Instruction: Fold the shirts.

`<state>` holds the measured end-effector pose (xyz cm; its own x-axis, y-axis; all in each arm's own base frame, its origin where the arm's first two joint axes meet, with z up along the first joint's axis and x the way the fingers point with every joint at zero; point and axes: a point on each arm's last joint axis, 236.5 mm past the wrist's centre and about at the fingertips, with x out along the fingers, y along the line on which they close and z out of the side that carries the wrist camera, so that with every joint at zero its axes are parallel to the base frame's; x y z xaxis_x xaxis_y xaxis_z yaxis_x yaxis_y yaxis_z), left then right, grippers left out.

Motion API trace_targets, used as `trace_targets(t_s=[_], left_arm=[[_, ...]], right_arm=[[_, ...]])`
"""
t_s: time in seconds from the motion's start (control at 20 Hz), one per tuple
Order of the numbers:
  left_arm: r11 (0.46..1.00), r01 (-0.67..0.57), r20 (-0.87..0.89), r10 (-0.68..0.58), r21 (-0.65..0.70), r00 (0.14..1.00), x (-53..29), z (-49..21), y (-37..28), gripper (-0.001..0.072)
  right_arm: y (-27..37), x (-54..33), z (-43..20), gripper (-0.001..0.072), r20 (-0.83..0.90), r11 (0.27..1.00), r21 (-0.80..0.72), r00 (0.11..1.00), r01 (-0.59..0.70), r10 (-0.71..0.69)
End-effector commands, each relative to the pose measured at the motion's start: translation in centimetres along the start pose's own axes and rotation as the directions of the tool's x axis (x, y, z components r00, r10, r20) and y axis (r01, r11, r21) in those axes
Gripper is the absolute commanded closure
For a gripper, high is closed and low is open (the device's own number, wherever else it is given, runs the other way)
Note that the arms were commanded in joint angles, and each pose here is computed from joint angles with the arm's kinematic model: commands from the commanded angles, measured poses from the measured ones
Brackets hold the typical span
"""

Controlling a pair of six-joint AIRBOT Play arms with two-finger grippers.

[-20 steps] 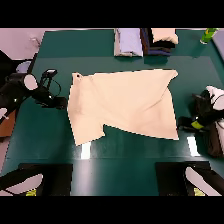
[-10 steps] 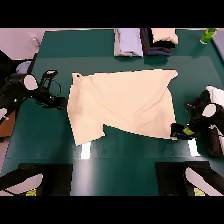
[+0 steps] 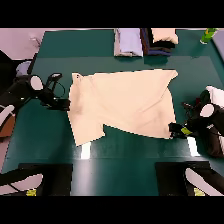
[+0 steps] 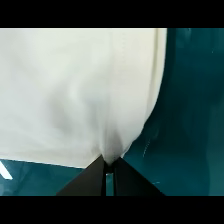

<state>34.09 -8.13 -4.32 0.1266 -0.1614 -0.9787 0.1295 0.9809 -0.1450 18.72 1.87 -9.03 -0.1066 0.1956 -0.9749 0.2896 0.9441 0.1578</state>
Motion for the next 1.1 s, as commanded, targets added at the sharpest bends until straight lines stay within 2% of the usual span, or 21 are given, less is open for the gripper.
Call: trace_targets(t_s=[0.0,0.45,0.5,0.55,0.6,0.65,0.8,0.95,1.05], left_arm=[[0.999,0.035,0.021,-0.035,-0.018,0.999,2.5,1.4,-0.5,0.0198],[0.997,0.070,-0.023,-0.071,-0.039,0.997,3.1,0.6,-1.2,0.0210],[0.997,0.070,-0.029,-0.071,-0.039,0.997,3.1,0.5,-1.2,0.0272],[0.997,0.070,-0.030,-0.071,-0.039,0.997,3.1,0.4,-1.3,0.0404],[0.997,0.071,-0.030,-0.072,-0.039,0.997,3.1,0.4,-1.3,0.0578],[0.997,0.071,-0.028,-0.072,-0.030,0.997,3.0,0.5,-1.3,0.0684],[0.998,0.068,0.021,-0.068,-0.008,0.997,0.5,1.8,-1.5,0.0686],[0.997,0.048,0.297,-0.062,0.057,0.953,-9.5,6.6,-2.7,0.0686],[0.995,0.015,0.523,-0.066,0.101,0.850,-19.7,8.6,-3.8,0.0686]], right_arm=[[-0.2,0.0,0.0,0.0684,0.001,1.000,-0.002,1.000,0.008,-0.008],[-0.2,0.0,0.1,0.0683,0.005,1.000,-0.003,1.000,0.008,-0.008],[-0.2,0.0,0.1,0.0684,0.005,1.000,-0.002,1.000,0.007,-0.007],[-0.2,0.0,0.1,0.0684,0.005,1.000,-0.003,1.000,0.007,-0.007],[-0.2,0.0,0.2,0.0684,0.007,1.000,-0.003,1.000,0.007,-0.007],[-0.1,-0.2,0.4,0.0684,0.013,1.000,-0.007,1.000,0.007,-0.007],[0.9,-3.2,2.3,0.0685,0.084,0.999,-0.041,0.996,-0.006,0.009],[3.0,-11.4,5.4,0.0685,0.313,0.994,-0.103,0.948,-0.028,0.059],[4.6,-19.2,6.4,0.0685,0.498,0.988,-0.152,0.861,-0.030,0.103]])
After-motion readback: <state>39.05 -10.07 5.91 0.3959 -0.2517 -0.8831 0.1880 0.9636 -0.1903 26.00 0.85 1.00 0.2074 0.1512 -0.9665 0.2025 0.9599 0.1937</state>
